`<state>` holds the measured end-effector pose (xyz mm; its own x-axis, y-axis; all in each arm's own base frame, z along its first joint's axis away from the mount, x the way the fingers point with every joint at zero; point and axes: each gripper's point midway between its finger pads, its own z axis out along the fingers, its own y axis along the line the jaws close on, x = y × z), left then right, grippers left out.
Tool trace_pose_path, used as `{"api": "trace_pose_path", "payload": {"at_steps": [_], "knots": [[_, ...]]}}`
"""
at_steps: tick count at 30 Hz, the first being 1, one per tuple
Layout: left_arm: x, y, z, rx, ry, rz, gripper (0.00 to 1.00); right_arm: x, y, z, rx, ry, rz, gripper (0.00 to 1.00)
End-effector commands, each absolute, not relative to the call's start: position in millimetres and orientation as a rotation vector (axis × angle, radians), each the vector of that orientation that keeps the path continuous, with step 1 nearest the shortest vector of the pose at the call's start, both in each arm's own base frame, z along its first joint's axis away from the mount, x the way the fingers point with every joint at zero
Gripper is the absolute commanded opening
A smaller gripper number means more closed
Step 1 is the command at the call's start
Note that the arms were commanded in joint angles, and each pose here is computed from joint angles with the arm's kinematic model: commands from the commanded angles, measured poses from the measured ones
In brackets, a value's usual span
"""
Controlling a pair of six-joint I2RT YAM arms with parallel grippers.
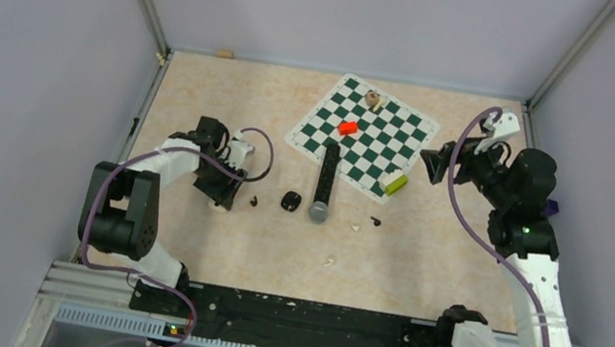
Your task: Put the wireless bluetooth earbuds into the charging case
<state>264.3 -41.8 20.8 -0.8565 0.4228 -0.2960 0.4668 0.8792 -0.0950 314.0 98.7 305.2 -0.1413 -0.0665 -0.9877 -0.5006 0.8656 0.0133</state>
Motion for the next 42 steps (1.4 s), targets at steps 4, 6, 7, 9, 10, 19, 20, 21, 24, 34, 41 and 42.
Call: {"api": "trace_pose_path", "payload": {"at_steps": [4, 6, 7, 9, 10, 19, 20, 21, 24, 34, 41, 42], "knots": [[300.4, -70.1, 73.3, 0.820, 2.525, -0.235, 0.17, 313.7, 126.9, 314.8, -0.480, 1.653, 0.555, 0.95], [312.4, -87.5, 97.7, 0.884, 2.425, -0.242, 0.17, 314.3, 141.9, 316.8, -0.491, 1.653, 0.620, 0.95], [317.0, -98.1, 110.2, 0.923, 2.372, -0.253, 0.17, 314.5, 150.2, 315.3, -0.502, 1.660, 0.656, 0.94], [326.0, -121.3, 134.9, 0.989, 2.272, -0.282, 0.17, 316.8, 166.2, 310.5, -0.521, 1.680, 0.737, 0.94], [329.3, -132.3, 145.4, 1.019, 2.229, -0.297, 0.18, 321.6, 173.2, 305.1, -0.521, 1.704, 0.782, 0.93], [329.1, -240.2, 209.2, 1.278, 1.840, -0.422, 0.18, 356.8, 216.4, 256.7, -0.373, 1.880, 1.199, 0.84], [324.8, -249.8, 211.1, 1.306, 1.811, -0.427, 0.19, 357.4, 221.1, 250.9, -0.361, 1.894, 1.244, 0.83], [319.9, -259.3, 210.8, 1.336, 1.787, -0.433, 0.18, 357.5, 225.9, 243.6, -0.345, 1.913, 1.280, 0.82], [302.8, -282.8, 206.7, 1.405, 1.753, -0.460, 0.18, 353.1, 237.7, 232.5, -0.363, 1.926, 1.309, 0.81], [277.2, -312.5, 195.9, 1.489, 1.747, -0.488, 0.18, 310.0, 288.5, 198.4, -0.494, 1.995, 1.429, 0.76], [274.3, -313.8, 197.0, 1.492, 1.741, -0.479, 0.18, 297.4, 299.6, 186.2, -0.532, 2.030, 1.493, 0.73], [274.0, -313.2, 195.3, 1.493, 1.744, -0.475, 0.18, 294.6, 302.0, 185.3, -0.543, 2.033, 1.505, 0.73]]}}
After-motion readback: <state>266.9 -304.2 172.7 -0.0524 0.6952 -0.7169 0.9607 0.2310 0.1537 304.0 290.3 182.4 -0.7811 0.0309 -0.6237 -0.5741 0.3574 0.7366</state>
